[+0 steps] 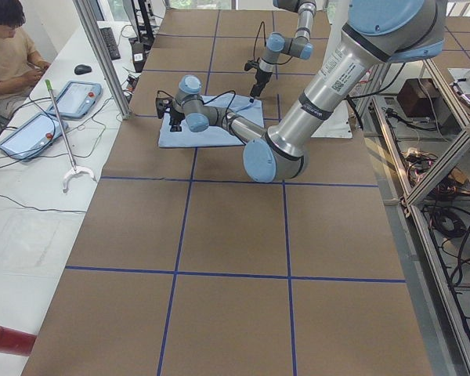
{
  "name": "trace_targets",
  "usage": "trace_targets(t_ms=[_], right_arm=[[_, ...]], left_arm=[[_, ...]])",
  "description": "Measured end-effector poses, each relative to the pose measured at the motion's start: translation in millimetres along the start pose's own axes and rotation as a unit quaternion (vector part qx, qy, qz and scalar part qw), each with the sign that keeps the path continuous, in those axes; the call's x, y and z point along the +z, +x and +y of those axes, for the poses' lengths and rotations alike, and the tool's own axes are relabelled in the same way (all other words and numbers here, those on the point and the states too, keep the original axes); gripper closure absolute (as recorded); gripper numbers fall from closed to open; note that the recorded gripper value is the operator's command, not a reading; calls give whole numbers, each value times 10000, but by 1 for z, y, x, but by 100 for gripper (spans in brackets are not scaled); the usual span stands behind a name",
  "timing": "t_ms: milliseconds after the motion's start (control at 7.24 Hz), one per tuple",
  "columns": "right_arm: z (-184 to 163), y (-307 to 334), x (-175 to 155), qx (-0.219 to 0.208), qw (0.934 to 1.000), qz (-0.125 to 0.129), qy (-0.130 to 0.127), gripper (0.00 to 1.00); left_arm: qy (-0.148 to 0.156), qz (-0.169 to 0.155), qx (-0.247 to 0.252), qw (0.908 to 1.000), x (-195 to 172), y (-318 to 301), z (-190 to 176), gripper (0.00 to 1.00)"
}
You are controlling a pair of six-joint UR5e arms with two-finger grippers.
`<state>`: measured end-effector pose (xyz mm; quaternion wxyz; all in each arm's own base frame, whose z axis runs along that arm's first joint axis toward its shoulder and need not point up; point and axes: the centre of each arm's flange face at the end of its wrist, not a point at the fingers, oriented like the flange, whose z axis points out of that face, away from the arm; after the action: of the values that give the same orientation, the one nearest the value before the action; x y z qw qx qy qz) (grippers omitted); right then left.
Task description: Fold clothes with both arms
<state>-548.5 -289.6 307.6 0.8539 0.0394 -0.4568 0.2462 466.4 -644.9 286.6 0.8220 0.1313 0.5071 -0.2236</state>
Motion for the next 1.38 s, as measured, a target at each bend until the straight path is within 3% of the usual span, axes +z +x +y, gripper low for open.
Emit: trace_targets(t_ms=[414,691,829,967,1105,1381], right_arm=[[5,3,3,-25,10000,37,-26,14],[5,4,4,-31,10000,57,-29,22],[5,4,5,-32,10000,64,-28,47],[5,4,5,-31,10000,74,-25,82],[5,4,5,-32,9999,108,-15,100],[5,3,4,-36,9999,146,-6,100]], left_arm=[[-13,-25,-4,10000,1,-9,3,61],[-17,-7,-4,10000,-1,-10,4,61],[-17,2,-2,10000,-2,-12,4,61],[-13,22,3,10000,-6,-15,5,61],[-10,31,10,10000,-10,-19,6,61],[-15,31,17,10000,-12,-23,7,61]])
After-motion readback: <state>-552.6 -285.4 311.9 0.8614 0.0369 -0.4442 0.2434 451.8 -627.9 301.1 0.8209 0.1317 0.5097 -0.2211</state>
